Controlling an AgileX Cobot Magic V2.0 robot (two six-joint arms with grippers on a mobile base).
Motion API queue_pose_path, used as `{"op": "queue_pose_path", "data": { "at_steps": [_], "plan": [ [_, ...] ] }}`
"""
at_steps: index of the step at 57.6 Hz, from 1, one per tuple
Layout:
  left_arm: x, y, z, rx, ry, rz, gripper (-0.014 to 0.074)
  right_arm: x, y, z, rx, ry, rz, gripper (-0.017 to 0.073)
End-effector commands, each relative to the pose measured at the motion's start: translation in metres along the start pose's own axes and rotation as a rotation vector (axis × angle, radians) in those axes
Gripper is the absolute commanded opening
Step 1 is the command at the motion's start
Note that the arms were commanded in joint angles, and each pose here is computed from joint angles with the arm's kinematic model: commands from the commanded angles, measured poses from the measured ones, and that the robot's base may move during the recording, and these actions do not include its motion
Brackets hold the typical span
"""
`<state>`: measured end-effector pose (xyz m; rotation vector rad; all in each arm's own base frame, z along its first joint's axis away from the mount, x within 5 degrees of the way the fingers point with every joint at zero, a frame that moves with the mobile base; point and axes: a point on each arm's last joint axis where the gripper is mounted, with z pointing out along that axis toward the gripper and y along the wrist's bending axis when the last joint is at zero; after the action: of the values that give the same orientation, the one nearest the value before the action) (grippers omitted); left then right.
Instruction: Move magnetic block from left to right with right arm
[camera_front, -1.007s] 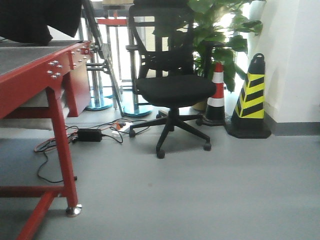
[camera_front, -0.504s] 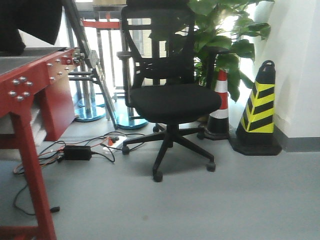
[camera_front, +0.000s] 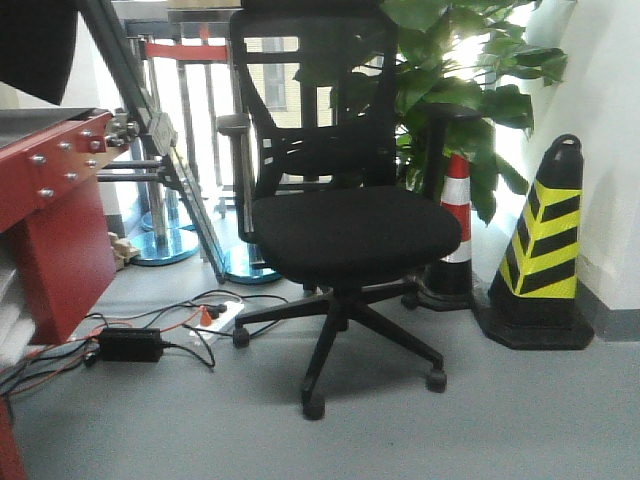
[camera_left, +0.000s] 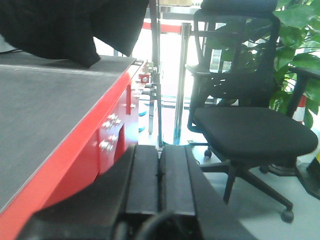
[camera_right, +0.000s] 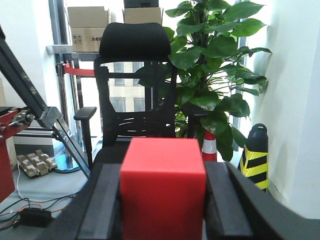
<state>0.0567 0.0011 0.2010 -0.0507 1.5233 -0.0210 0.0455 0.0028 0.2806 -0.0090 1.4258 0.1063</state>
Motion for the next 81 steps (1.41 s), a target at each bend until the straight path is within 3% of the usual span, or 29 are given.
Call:
{"op": "queue_pose_path", "data": {
  "at_steps": [1, 81],
  "plan": [
    [-0.0054, 0.0001, -0.0008, 0.002, -0.085, -0.01, -0.0126, -0.0177, 0.0013, -0.0006, -0.005, -0.111, -0.016, 0.0278],
    [-0.0054, 0.0001, -0.0008, 0.002, -0.085, -0.01, -0.0126, -0.0177, 0.0013, -0.0006, -0.005, -0.111, -0.016, 0.0278]
  ]
}}
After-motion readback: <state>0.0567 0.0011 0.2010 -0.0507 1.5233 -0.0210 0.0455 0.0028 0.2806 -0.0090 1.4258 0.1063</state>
